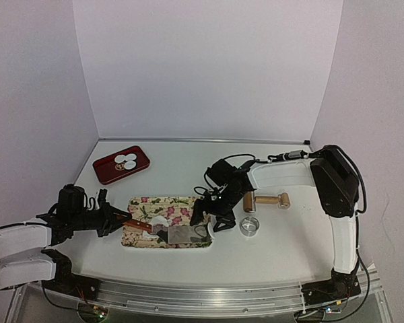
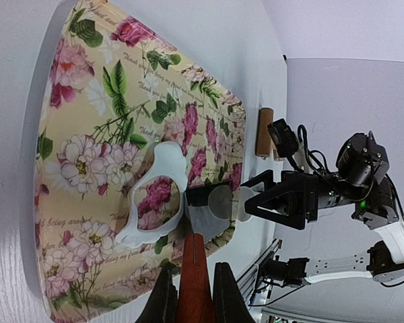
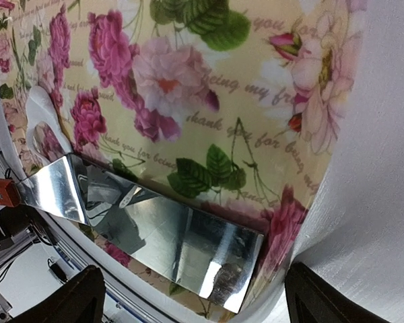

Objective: Roll out the dumpling wrappers from the dough

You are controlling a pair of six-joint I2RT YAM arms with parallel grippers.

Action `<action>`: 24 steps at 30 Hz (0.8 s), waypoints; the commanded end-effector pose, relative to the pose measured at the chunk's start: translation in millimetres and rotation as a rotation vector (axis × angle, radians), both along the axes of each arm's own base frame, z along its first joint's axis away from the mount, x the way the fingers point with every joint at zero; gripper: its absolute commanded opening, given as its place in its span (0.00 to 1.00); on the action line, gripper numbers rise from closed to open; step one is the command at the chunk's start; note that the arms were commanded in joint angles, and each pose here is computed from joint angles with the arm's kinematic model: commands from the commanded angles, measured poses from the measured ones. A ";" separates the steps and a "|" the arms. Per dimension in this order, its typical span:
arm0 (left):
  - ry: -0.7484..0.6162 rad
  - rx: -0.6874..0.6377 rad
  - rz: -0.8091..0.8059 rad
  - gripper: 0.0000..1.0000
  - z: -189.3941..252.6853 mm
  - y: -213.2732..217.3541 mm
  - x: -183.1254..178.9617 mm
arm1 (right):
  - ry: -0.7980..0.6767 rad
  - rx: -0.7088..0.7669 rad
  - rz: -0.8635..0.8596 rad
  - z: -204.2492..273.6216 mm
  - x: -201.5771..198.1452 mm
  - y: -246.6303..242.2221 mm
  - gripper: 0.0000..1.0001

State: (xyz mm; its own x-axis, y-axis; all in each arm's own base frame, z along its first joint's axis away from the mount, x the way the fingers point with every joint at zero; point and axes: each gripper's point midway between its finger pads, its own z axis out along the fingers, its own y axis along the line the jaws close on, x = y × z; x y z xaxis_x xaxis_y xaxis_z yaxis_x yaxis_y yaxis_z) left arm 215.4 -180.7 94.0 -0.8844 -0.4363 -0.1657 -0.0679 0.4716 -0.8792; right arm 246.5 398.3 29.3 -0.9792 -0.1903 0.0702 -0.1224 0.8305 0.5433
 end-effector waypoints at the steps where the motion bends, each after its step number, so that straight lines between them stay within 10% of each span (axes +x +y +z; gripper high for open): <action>1: -0.104 -0.050 -0.013 0.00 32.5 -5.4 10.2 | 0.014 0.029 0.022 3.3 -6.6 6.6 0.93; 24: -0.118 -0.011 -0.025 0.00 39.9 -2.2 5.6 | 0.034 0.016 -0.063 35.4 -6.6 5.6 0.87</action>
